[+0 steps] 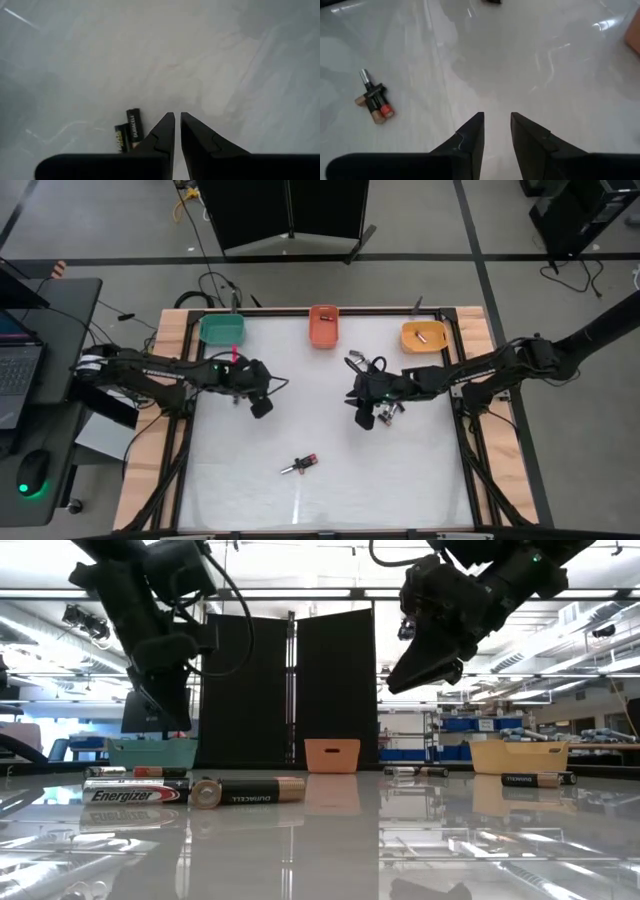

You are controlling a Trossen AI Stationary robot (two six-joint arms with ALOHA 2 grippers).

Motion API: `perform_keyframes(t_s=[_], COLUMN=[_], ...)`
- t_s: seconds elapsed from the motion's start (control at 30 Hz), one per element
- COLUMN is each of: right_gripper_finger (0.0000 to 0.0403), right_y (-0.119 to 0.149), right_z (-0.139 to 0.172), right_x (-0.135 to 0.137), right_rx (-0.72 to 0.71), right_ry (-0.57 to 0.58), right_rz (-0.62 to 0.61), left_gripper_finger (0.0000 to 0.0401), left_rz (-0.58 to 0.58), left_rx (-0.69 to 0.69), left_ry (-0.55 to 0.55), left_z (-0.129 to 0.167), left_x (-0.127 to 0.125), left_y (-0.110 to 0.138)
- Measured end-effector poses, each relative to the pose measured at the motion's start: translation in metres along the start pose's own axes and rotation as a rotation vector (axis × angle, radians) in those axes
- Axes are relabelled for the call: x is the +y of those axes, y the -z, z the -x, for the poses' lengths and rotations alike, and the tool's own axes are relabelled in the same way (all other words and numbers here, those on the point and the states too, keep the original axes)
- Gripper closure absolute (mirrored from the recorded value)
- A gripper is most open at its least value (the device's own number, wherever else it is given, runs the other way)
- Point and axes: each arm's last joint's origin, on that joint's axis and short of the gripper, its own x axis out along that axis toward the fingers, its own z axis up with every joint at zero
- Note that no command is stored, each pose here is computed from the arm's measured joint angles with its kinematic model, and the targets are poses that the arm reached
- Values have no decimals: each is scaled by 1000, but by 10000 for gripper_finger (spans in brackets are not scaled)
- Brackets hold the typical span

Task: Sort batteries
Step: Put the middle right copper battery into the green container

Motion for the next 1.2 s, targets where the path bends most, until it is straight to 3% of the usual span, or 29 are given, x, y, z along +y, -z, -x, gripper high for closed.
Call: perform_keyframes(t_s=[0.2,0.5,0.67,0.73,0.93,1.07,1.2], right_gripper_finger=[297,297,297,298,297,294,287], right_y=[0,0,1,5,21,29,37], right_z=[0,0,0,2,23,31,30], right_x=[0,0,-1,-1,16,28,22], right_rx=[-4,-1,6,57,395,466,482], right_ry=[-1,1,11,4,30,52,121], right_rz=[0,10,17,14,-62,-106,-161], left_gripper_finger=[352,260,235,233,233,233,233], left_rz=[1,-4,-5,-5,-2,10,17], left_rx=[36,115,137,135,107,50,12], left_ry=[-8,-28,-55,-54,-43,-23,-9], left_z=[-8,-34,-42,-42,-42,-43,-43], left_x=[11,18,21,21,19,17,16], left_y=[-5,-8,-8,-8,-10,-16,-19])
